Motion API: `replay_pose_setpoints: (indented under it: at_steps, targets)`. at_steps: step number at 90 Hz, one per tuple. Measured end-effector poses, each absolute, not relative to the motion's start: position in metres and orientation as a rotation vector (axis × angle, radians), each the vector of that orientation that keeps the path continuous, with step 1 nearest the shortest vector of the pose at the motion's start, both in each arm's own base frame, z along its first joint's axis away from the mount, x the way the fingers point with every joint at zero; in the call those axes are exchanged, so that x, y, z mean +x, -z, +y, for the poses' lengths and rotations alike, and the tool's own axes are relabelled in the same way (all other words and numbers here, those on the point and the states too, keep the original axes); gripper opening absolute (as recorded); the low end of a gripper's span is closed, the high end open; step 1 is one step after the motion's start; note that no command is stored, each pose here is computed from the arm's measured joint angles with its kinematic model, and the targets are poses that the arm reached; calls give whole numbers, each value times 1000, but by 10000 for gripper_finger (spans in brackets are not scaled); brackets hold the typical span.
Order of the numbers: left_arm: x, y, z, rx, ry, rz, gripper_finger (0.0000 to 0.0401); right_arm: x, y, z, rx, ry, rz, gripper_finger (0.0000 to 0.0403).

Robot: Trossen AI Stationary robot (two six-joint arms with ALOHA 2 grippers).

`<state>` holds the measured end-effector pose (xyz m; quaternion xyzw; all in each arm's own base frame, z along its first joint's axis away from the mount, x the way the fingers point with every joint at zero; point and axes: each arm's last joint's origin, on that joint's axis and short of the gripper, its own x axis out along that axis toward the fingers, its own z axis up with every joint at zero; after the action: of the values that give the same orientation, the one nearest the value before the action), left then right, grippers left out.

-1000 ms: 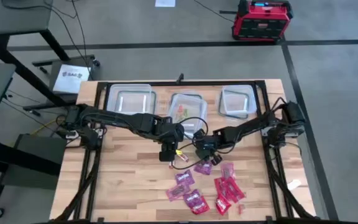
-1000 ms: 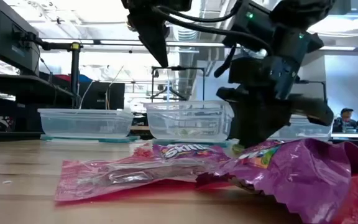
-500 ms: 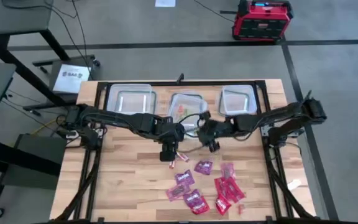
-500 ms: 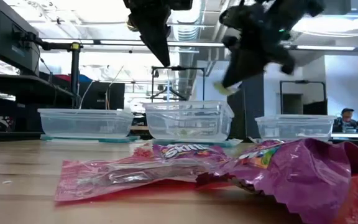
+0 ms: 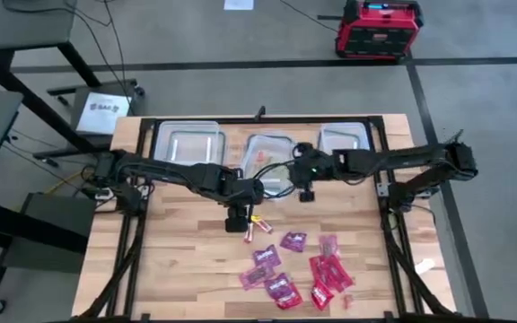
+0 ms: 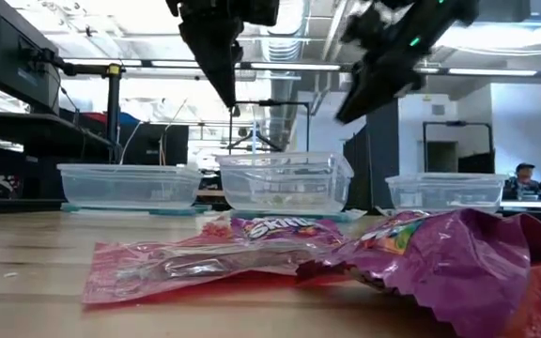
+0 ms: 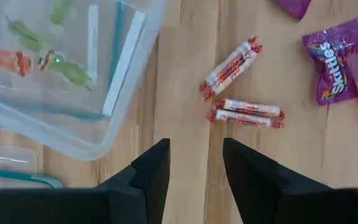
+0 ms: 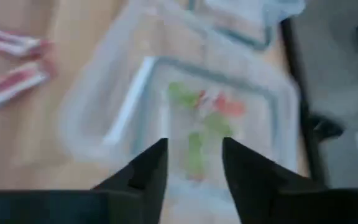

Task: Sort candy
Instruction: Put the green candy into the center transparent bin, then put the orange candy into the center transparent bin

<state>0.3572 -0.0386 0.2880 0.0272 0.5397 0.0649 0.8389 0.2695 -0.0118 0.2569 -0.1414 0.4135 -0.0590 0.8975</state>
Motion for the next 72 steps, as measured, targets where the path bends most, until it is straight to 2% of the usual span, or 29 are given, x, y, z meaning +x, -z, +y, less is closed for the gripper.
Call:
replay_pose_setpoints:
  at_steps: [12,25,35,57,72]
  targets:
    - [358,-288,-38,79,-145,1135,133,235,-274,28,-111,-15,889,194]
    - [358,-288,-38,85,-156,1131,133,206,-285,79,89,-241,903,200]
    - [359,-289,-38,82,-156,1117,133,192,-278,115,66,-370,947,193]
    - [362,-290,-38,78,-157,1086,133,185,-231,171,-112,-429,1110,170]
    - [362,-290,-38,78,-157,1085,133,192,-202,211,-169,-535,1074,156]
